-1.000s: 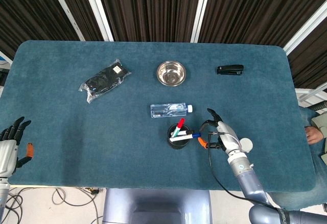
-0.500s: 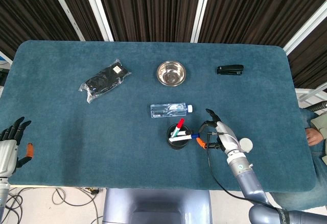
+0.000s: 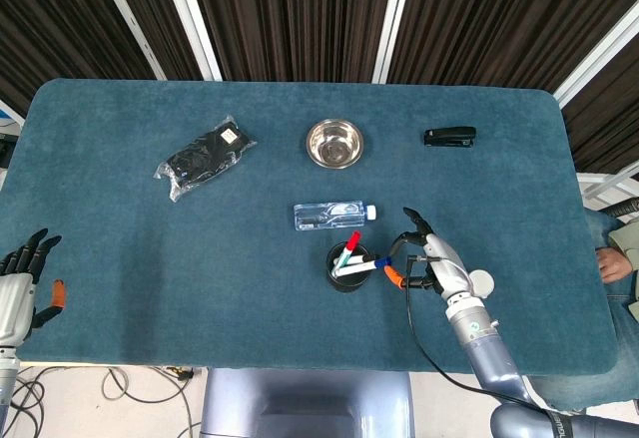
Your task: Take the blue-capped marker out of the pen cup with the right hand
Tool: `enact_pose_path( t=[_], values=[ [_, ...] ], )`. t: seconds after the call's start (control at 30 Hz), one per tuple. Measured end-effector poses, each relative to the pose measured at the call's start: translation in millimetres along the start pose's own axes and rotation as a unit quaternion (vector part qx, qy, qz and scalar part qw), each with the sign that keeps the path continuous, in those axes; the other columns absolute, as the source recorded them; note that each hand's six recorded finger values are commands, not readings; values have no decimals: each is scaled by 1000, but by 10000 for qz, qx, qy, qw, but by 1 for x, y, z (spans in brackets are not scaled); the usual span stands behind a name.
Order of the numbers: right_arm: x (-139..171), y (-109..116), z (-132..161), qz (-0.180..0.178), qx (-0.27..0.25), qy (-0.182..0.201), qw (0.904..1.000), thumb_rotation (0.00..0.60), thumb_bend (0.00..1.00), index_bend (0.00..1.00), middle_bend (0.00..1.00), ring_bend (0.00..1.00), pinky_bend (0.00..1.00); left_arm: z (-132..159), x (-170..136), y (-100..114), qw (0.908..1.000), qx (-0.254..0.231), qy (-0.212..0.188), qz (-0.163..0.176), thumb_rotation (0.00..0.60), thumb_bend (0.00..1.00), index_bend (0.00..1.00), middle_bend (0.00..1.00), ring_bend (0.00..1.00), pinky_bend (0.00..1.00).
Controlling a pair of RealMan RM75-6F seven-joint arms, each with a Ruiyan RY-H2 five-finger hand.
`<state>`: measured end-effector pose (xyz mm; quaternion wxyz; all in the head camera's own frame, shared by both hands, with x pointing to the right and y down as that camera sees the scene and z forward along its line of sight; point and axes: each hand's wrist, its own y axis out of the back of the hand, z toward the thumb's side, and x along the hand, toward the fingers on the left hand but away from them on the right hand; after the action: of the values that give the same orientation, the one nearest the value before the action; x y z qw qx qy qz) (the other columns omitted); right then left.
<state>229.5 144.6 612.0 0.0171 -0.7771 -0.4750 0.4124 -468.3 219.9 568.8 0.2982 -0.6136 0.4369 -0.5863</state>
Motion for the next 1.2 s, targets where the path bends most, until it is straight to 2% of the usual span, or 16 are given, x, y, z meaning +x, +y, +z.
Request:
enact_pose_path(
  t=[0.2,0.57,0.77,0.97,1.2],
  values=[
    [1,22,13,-225,-32,166,9996,600,432,585,0,38,159,0,0,0,10000,-5,5,-7,600,561,128,32,108,142],
    [3,91,51,-850,44,497,9951,600,431,592,0,38,159,0,0,0,10000,-12,9,-14,600,560,128,32,108,142],
    [4,121,52,-1061,113,380,9936,600,431,592,0,38,160,0,-1,0,10000,-18,11,-18,600,561,128,32,108,142],
    [1,124,27,-1008,231,60,9946,600,432,592,0,38,160,0,-1,-1,10000,-16,14,-35,600,561,128,32,108,142],
    [-9,106,-11,-784,420,-310,9956,600,435,593,0,38,159,-1,0,-1,10000,-20,38,-32,600,561,128,32,109,145]
  ],
)
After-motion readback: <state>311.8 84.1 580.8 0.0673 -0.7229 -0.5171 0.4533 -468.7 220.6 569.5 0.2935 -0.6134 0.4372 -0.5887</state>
